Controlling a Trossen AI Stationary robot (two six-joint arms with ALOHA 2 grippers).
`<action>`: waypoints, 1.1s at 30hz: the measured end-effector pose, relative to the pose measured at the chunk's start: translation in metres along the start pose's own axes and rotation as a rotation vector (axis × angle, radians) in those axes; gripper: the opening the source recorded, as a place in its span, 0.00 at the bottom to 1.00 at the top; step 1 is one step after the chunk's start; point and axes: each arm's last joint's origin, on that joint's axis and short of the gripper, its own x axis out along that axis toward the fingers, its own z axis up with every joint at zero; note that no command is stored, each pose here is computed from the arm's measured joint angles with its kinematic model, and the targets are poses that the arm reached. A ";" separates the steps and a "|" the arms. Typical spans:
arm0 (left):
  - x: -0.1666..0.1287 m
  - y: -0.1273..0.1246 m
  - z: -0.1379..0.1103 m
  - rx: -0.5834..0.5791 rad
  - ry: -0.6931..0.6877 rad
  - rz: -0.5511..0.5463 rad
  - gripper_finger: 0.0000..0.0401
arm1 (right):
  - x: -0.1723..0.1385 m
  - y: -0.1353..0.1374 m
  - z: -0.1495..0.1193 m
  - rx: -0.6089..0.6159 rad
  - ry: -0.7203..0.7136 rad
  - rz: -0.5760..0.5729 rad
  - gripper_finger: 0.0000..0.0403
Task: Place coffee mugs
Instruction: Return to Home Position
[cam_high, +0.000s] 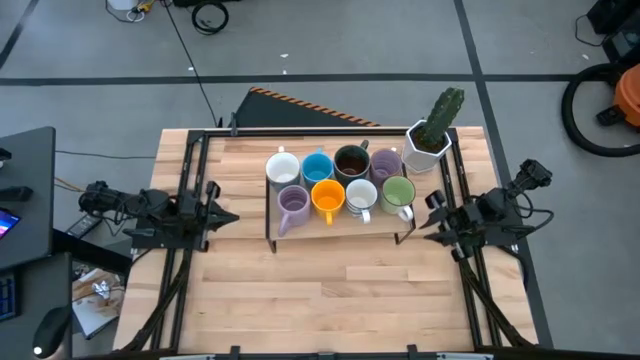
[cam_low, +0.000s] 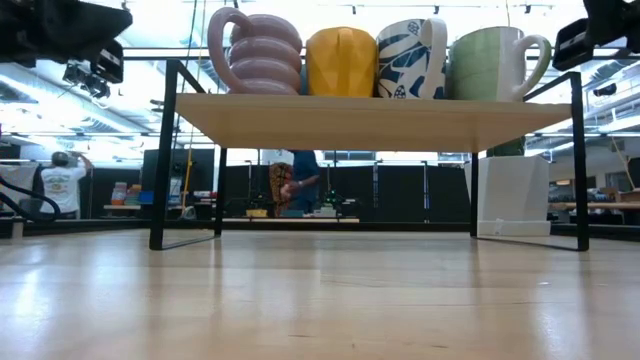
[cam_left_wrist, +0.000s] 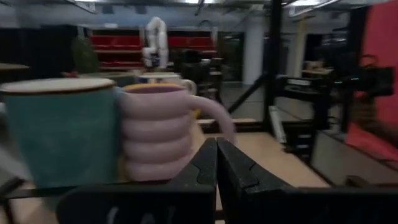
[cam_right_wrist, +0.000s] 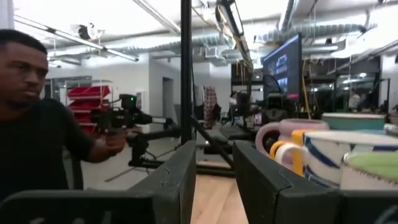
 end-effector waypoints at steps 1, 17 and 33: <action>0.000 -0.001 0.000 -0.014 0.002 -0.017 0.01 | 0.000 0.000 -0.001 0.003 0.008 0.001 0.28; 0.005 -0.001 -0.033 -0.011 0.022 0.045 0.01 | 0.000 0.001 -0.008 0.095 0.083 0.009 0.28; 0.005 -0.001 -0.034 -0.057 0.023 0.046 0.08 | 0.000 0.001 -0.008 0.100 0.082 -0.006 0.28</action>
